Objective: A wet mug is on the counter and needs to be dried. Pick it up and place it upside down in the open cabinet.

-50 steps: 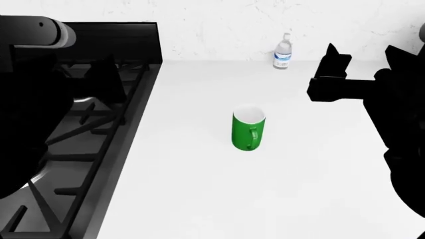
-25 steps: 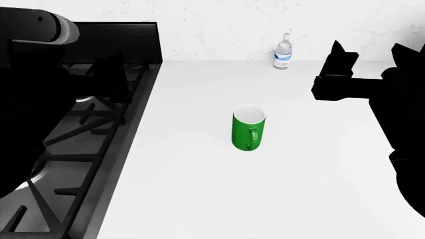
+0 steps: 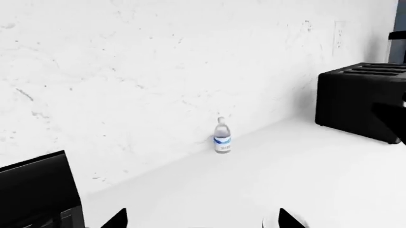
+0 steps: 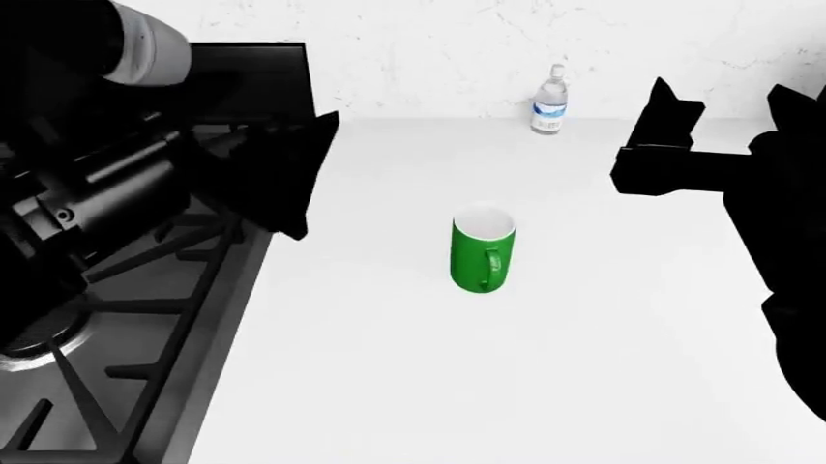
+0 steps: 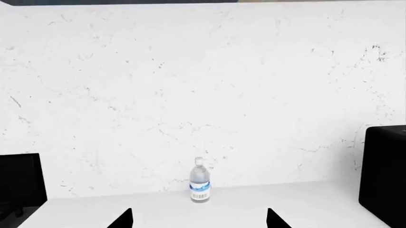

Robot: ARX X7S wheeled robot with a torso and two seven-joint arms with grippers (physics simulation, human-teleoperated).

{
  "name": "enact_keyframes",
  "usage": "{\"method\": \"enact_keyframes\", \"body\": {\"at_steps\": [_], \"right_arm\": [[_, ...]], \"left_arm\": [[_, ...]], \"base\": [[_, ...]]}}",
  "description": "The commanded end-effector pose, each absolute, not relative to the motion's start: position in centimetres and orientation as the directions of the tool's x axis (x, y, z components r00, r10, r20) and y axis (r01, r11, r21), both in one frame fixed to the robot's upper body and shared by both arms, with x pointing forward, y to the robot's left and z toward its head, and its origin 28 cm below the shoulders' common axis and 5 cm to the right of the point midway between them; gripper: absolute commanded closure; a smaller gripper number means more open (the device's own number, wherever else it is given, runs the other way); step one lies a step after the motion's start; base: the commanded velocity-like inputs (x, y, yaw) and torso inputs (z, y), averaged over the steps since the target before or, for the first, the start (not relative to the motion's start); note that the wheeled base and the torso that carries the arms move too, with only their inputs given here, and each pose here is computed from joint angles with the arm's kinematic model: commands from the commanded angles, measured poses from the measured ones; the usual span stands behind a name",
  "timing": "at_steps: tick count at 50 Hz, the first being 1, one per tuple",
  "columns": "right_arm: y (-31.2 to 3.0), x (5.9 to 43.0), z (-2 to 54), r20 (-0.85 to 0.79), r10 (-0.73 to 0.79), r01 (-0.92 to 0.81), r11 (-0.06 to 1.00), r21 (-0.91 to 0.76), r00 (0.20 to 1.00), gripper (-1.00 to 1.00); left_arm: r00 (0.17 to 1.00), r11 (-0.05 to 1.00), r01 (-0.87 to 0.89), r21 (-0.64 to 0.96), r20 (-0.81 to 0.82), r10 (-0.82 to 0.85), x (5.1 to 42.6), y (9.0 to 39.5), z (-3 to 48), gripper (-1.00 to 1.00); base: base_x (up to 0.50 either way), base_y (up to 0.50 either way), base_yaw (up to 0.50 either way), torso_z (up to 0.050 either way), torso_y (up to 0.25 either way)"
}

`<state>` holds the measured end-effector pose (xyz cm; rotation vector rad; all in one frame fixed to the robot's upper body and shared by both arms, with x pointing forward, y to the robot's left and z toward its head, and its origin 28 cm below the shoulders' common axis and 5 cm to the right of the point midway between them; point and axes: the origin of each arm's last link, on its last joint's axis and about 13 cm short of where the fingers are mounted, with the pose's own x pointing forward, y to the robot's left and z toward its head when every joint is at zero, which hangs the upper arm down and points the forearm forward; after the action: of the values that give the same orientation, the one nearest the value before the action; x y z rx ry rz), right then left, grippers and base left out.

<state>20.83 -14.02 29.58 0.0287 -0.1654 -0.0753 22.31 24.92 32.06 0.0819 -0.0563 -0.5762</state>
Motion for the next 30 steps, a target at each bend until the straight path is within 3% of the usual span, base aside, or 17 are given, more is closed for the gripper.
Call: {"method": "enact_keyframes", "body": {"at_steps": [1,30], "right_arm": [[-14.0,20.8,29.6,0.164,-0.078,0.073,0.997,0.035,0.983,-1.0],[-14.1,21.0,29.2,0.147,-0.081,0.076,0.996,0.038,0.986,-1.0]], "left_arm": [[0.747,0.74,0.661,0.124,-0.014,-0.665,22.5,24.9,32.7,-1.0],[0.637,0.62,0.77,0.151,-0.117,-0.762,24.7,24.6,31.7,-1.0]], "base": [[0.0,0.0,0.0,0.0,0.0],[0.0,0.0,0.0,0.0,0.0]]}}
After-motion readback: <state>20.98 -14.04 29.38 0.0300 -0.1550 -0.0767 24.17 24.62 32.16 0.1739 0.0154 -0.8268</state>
